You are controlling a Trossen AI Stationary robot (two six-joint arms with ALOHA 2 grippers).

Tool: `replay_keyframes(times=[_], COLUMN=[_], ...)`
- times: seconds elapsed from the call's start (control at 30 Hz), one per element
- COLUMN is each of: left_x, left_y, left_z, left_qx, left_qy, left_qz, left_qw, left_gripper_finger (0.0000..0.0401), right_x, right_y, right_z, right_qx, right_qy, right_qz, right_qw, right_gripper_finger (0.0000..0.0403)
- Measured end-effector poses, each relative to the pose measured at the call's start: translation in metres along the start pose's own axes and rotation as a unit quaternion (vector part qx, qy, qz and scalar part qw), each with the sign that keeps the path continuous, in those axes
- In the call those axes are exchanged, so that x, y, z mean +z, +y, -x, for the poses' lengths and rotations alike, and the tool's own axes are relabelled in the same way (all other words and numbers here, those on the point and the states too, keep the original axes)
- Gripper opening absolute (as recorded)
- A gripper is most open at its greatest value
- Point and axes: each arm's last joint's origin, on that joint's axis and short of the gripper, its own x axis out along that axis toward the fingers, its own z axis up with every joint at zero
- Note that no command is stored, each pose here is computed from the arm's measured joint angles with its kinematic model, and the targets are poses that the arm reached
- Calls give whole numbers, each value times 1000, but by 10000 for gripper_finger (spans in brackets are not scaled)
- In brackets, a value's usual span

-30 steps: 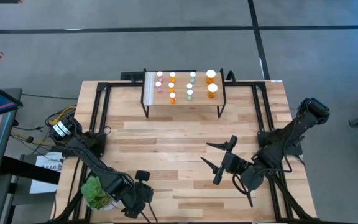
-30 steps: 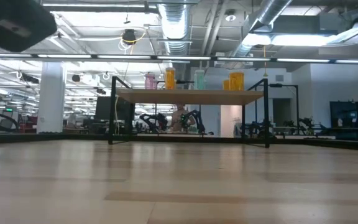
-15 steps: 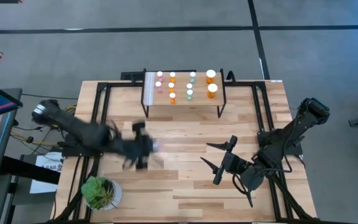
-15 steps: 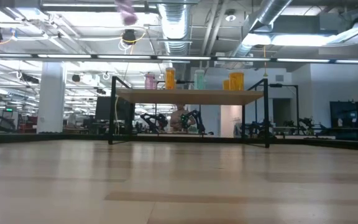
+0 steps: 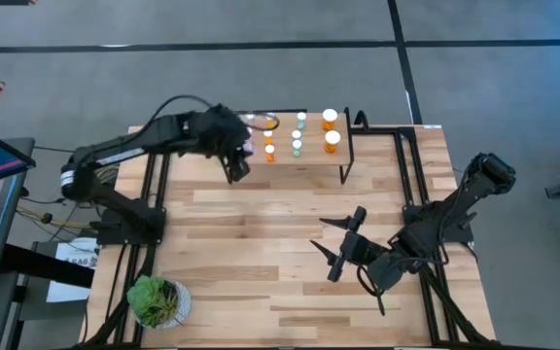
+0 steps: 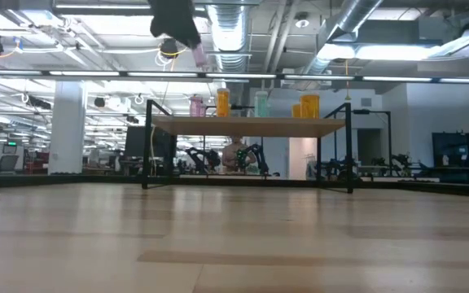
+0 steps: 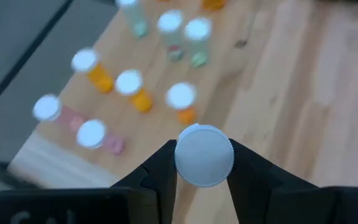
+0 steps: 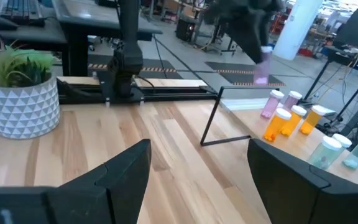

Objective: Pick and place medicine bottles onto shelf by color
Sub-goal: Put the small pink pill bottle on the shelf aligned with the other small pink pill bottles

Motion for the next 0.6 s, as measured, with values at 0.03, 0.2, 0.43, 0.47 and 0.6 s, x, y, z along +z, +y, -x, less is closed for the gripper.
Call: replay_keyframes(times=[0.03, 0.2, 0.43, 0.47, 0.6], left_x=[3, 9, 4, 3, 3], left_y=[4, 14, 26, 28, 33], left_z=[-6, -36, -70, -72, -74], left_qx=[7, 22, 43, 47, 54], left_qy=[18, 87, 147, 150, 152], left_qz=[0, -14, -13, -12, -5], left_qw=[1000, 996, 988, 987, 987], left_gripper_finger=[105, 105, 105, 105, 105], right_x=[0, -1, -2, -2, -2], right_y=[0, 1, 3, 3, 3], right_z=[0, 2, 5, 6, 7], right_qx=[0, 3, 9, 9, 11], right_qy=[1, 2, 2, 2, 2], right_qz=[1, 6, 9, 9, 10], right_qw=[1000, 1000, 1000, 1000, 1000], right_gripper_finger=[290, 290, 290, 290, 290])
